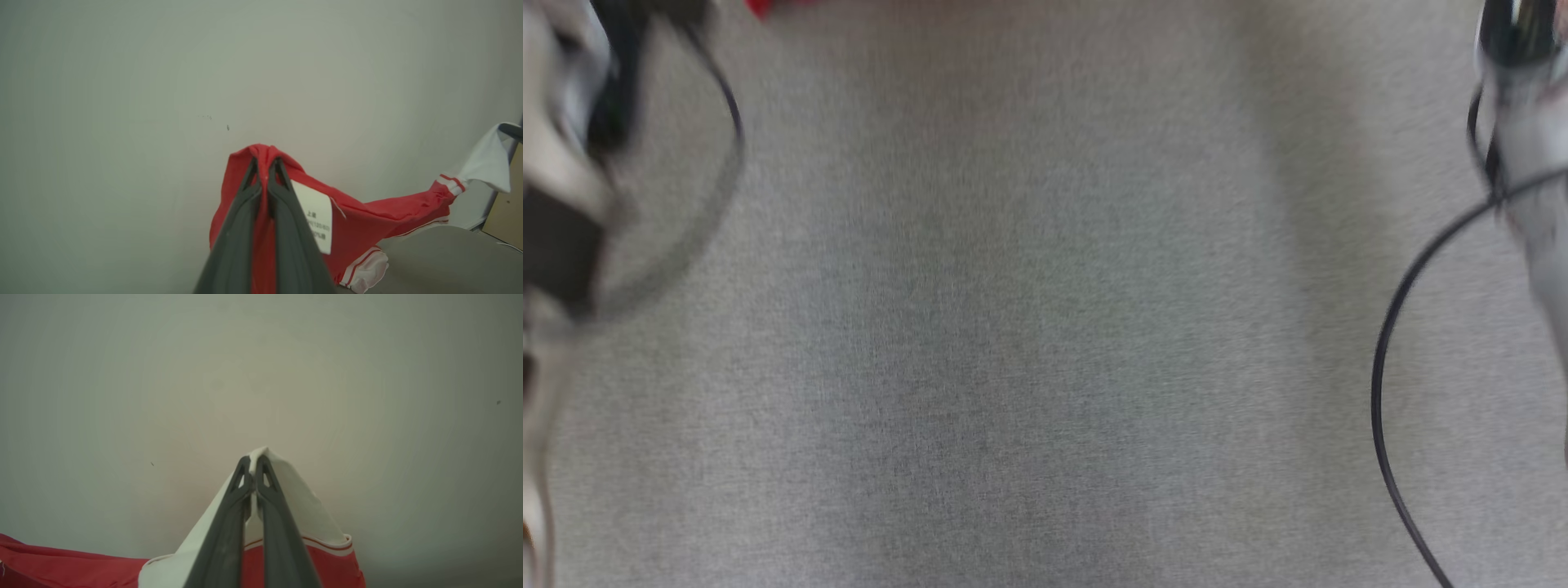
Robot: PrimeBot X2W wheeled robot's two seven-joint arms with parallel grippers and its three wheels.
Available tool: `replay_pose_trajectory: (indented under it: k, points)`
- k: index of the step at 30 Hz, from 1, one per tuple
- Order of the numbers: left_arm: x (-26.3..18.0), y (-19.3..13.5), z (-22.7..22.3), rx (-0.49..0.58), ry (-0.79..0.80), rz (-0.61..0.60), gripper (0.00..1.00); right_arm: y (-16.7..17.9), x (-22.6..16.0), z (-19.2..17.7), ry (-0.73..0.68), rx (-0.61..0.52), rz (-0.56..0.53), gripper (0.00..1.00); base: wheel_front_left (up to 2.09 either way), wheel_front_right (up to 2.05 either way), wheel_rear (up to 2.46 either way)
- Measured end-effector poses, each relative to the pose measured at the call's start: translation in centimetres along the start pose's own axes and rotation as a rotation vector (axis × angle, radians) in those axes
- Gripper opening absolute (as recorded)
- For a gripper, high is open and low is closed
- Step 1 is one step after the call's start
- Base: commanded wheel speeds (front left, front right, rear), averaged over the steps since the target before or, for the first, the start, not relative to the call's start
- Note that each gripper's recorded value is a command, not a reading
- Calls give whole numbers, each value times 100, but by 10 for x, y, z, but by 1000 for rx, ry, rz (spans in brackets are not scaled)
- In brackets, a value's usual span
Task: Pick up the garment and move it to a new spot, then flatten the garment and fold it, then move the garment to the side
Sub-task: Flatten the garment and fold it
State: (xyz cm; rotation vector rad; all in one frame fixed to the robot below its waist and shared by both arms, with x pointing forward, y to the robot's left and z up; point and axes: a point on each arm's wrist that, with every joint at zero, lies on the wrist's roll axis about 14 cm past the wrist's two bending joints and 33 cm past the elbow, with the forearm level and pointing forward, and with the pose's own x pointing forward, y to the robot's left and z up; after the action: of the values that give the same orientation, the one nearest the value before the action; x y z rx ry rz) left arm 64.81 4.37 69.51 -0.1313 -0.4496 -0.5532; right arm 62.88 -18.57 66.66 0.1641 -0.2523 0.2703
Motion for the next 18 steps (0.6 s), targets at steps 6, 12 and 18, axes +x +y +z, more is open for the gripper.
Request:
replay_pose_trajectory:
  k: [6, 12, 18]
  points:
    - [-58, -17, -5, -71, 25, 45, 0, 3, -72, -31, 84, 97, 6, 0, 0, 0, 0]
    - [-121, -34, -14, -85, 95, 95, 0, 18, -135, -47, 146, 162, 11, 0, 0, 0, 0]
    - [-186, -50, -40, -140, 229, 151, 0, 37, -200, -81, 271, 250, -17, 0, 0, 0, 0]
